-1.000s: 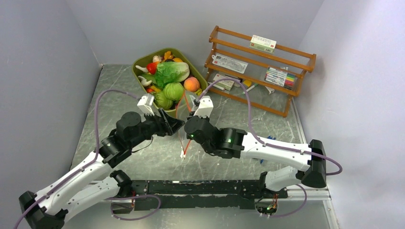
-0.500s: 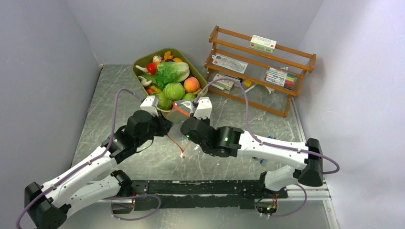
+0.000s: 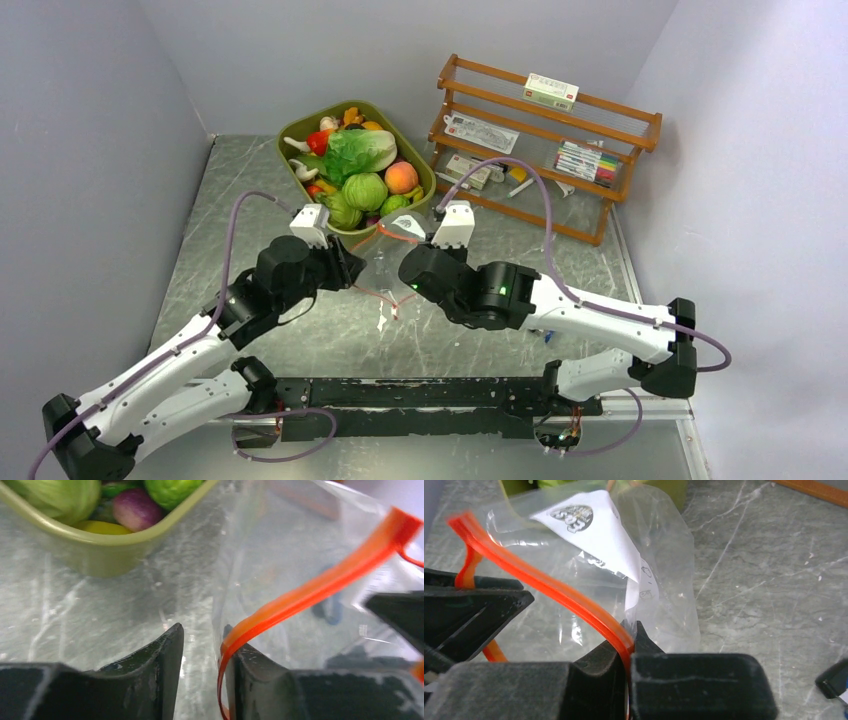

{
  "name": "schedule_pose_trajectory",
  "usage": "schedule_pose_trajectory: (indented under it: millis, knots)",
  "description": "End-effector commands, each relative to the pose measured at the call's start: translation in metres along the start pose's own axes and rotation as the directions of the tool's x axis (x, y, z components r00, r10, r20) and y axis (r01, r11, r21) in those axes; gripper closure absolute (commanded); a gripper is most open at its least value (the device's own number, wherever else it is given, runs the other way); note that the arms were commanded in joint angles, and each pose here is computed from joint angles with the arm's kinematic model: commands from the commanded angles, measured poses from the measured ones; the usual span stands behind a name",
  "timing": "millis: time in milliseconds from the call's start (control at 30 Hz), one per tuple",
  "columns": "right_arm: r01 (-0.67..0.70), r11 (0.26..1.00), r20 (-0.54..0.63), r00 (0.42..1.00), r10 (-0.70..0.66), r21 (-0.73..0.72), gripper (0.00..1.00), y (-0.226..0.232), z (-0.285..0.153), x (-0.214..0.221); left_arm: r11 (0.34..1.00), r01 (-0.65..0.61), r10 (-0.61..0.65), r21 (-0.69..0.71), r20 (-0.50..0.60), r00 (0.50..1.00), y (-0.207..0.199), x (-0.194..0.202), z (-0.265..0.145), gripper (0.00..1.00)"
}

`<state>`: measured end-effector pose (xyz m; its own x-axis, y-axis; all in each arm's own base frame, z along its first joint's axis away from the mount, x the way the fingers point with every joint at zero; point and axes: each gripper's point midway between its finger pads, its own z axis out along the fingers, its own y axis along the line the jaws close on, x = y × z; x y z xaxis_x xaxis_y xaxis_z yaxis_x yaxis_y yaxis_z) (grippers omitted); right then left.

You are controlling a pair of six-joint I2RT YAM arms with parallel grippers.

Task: Place the food in the zip-top bag and seal the zipper

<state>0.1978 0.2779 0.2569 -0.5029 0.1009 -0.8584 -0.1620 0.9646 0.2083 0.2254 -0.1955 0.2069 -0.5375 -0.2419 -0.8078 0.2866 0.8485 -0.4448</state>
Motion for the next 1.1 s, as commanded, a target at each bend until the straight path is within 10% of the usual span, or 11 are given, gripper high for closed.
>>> schedule_pose_trajectory:
  millis: [0,367,867,1067]
  knots:
    - [0.074,0.996,0.029,0.997,-0.075,0.05,1.0,-0.011,0.003,-0.005,0.968,-0.017,0.013,0.251,0.017,1.0,-0.048,-0.013,-0.012,0.57]
    - [0.047,0.995,0.0,0.999,-0.047,0.092,1.0,-0.04,-0.012,0.0,0.971,-0.128,0.103,0.203,0.128,0.986,-0.05,-0.058,-0.038,0.02]
    - [-0.013,0.997,0.011,1.0,0.012,0.074,1.0,-0.068,-0.032,-0.004,0.965,-0.231,0.236,-0.127,0.024,0.971,-0.011,-0.111,0.033,0.19]
    - [-0.017,0.999,-0.005,1.0,0.017,0.035,1.0,-0.061,-0.03,0.003,0.966,-0.211,0.211,-0.15,-0.018,0.977,-0.003,-0.117,0.075,0.01]
